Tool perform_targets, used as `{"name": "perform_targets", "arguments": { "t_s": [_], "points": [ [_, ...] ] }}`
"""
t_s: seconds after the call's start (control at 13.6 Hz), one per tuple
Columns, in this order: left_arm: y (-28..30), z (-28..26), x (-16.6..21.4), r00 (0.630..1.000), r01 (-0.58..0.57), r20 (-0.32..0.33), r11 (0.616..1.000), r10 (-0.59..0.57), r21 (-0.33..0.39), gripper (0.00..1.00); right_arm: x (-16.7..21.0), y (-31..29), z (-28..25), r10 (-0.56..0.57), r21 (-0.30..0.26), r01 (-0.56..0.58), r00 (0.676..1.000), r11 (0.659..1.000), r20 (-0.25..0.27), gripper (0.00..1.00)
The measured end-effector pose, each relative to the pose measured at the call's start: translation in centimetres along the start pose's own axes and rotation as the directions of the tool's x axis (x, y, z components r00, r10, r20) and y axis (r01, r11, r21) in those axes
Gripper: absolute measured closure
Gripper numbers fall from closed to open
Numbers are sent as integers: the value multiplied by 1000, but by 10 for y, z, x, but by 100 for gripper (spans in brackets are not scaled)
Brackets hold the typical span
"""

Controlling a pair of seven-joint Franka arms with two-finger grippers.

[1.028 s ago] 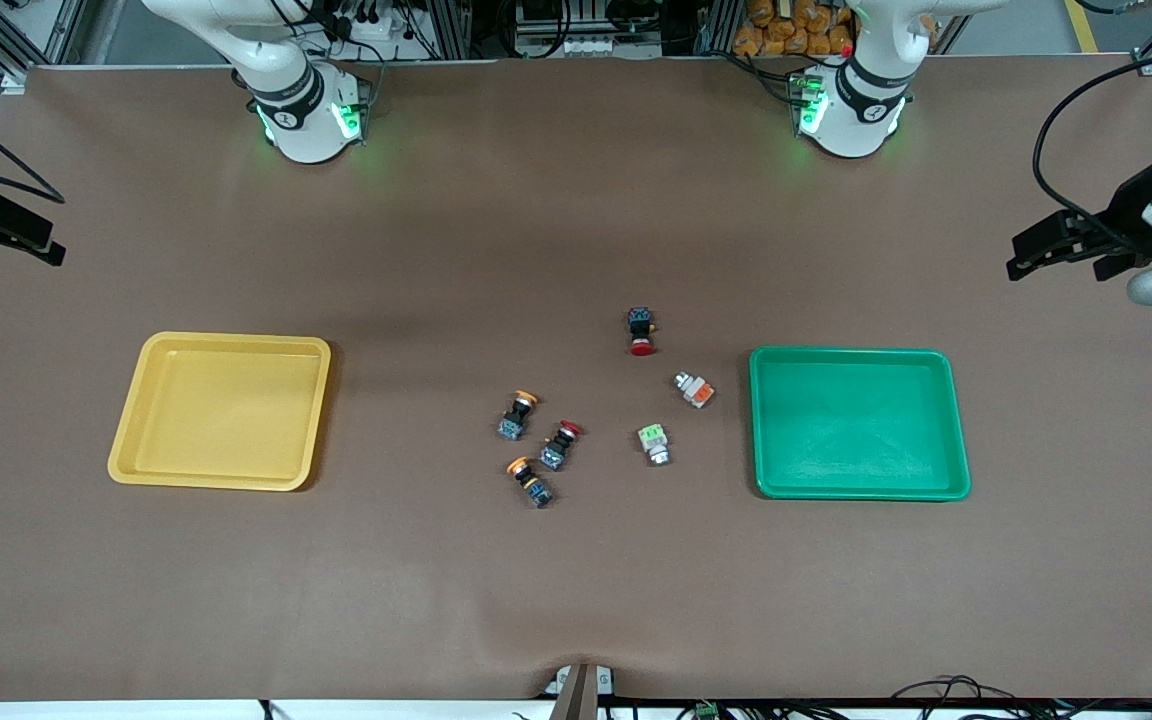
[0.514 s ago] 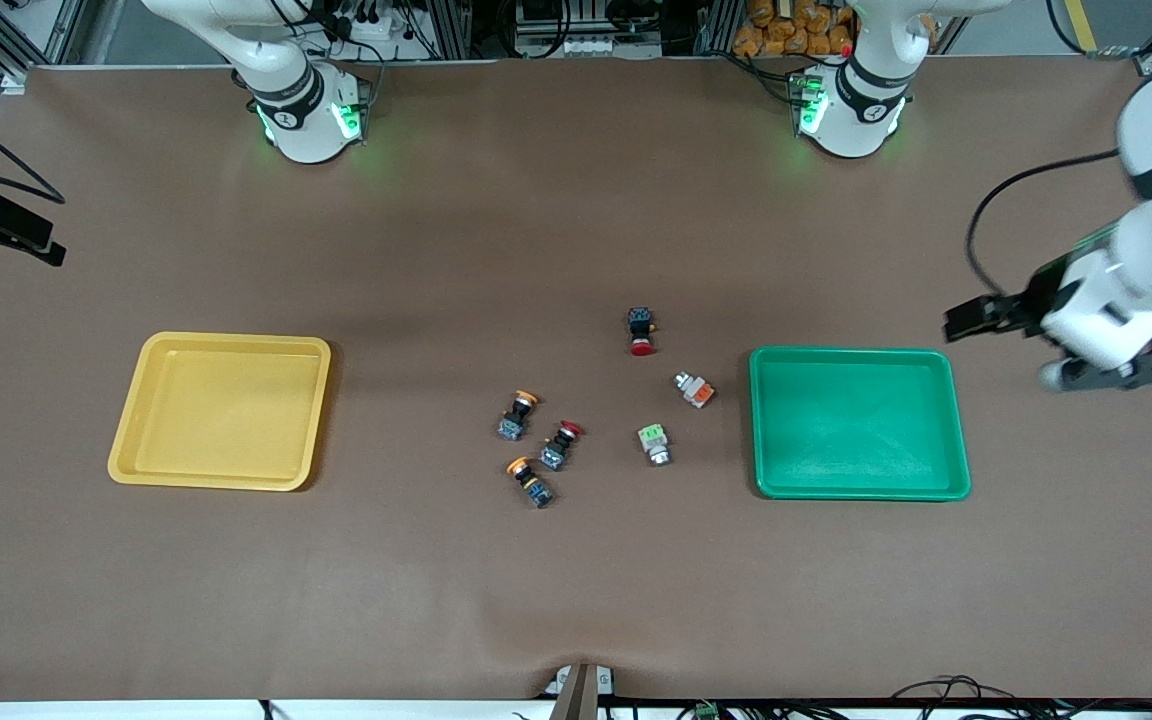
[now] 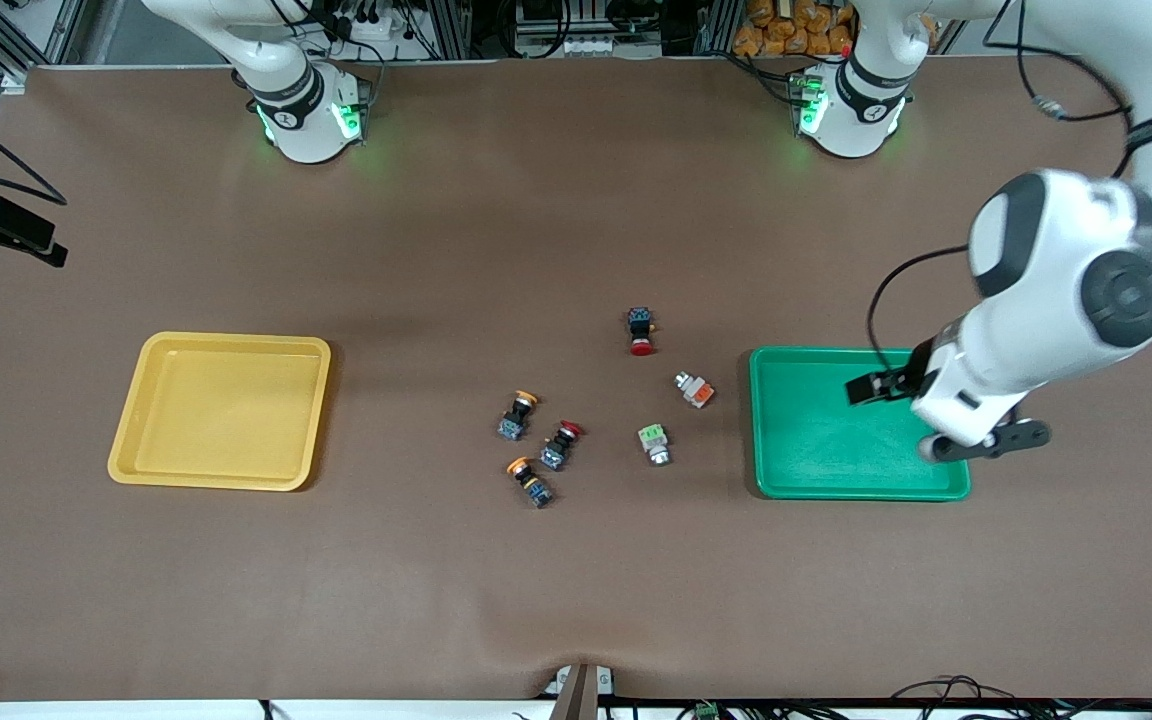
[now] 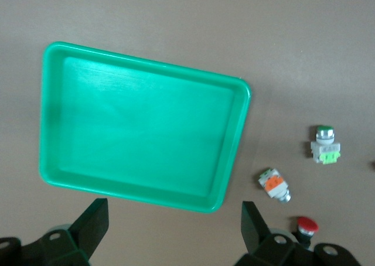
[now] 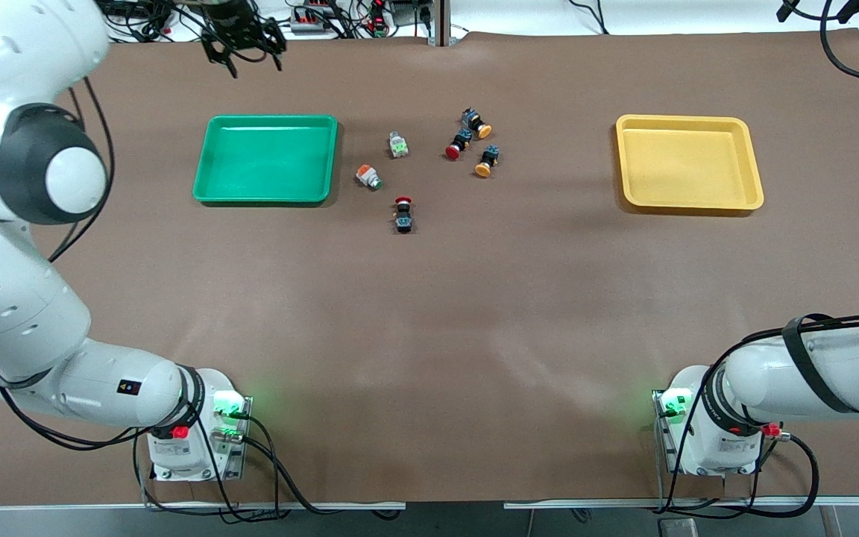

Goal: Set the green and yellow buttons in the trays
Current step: 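Reach the left gripper to the green-capped switch and grasp it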

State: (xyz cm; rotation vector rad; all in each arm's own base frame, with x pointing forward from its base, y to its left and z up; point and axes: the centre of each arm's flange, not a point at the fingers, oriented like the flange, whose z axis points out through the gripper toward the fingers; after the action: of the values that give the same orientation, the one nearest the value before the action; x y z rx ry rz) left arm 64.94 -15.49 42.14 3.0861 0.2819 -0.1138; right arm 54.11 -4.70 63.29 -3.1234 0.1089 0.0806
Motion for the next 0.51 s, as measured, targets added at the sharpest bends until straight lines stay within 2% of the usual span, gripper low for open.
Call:
{"name": "perform_targets", "arguments": {
  "t_s": [0.29, 0.51],
  "points": [
    [61, 61, 5, 998, 53, -42, 998, -54, -23, 0, 0, 0, 1, 0, 0, 0, 1000, 1000, 2, 0],
    [110, 86, 4, 996, 58, -65, 997, -61, -41, 0, 0, 1, 2, 1, 0, -1, 1000, 1000, 4, 0]
  ]
}}
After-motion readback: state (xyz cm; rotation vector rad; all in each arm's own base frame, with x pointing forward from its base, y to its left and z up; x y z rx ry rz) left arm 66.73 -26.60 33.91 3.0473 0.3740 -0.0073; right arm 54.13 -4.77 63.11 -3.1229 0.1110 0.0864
